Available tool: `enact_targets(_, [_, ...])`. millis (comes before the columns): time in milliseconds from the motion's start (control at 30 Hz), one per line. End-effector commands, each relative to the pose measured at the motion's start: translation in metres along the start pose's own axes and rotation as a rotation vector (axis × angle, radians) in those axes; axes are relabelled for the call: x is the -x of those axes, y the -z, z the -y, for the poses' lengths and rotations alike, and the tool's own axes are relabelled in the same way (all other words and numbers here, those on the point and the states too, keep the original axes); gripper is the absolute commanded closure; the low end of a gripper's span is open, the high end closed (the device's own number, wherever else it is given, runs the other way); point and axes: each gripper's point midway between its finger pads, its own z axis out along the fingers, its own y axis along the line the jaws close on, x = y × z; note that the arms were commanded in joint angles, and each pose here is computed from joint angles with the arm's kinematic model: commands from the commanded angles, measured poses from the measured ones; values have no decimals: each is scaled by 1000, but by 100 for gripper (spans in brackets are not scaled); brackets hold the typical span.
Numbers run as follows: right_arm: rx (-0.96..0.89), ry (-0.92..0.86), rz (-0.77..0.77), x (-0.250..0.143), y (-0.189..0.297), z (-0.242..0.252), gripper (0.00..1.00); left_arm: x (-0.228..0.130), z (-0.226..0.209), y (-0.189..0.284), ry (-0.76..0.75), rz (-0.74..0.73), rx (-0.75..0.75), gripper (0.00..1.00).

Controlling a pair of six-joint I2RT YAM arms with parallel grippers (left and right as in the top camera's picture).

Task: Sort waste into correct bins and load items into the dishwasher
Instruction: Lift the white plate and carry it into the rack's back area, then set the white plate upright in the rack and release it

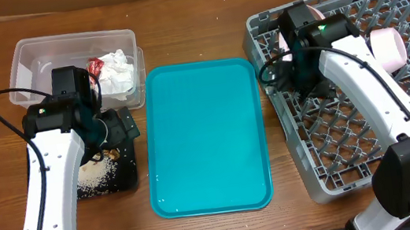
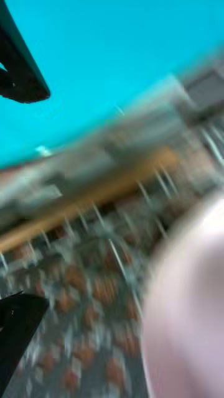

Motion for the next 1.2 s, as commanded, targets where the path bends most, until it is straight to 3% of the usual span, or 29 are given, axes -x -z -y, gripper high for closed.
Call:
enact_targets(0, [288, 148, -97, -19, 10, -46, 0, 5, 2, 9, -1, 34, -11, 0])
enact_targets(133, [442, 183, -81, -13, 19, -66, 0, 5, 2, 9, -1, 34, -11, 0])
enact_targets(267, [456, 151, -71, -5, 20, -59, 0, 5, 2, 9, -1, 34, -11, 0])
enact_targets(500, [239, 70, -102, -9, 13, -1, 0, 26, 11, 11, 1, 119, -53, 0])
enact_targets(567, [214, 70, -88, -9, 16, 6, 0, 22, 19, 11, -15, 97, -99, 0])
enact_targets(700, [216, 91, -30, -7, 32, 12, 0, 8, 34, 12, -185, 44, -185, 0])
enact_targets(967, [224, 122, 94, -6, 63, 18, 0, -32, 2, 9, -199, -113, -46, 0])
enact_targets(1167, [246, 133, 244, -5, 90, 21, 0, -50, 3, 5, -244, -71, -71, 0])
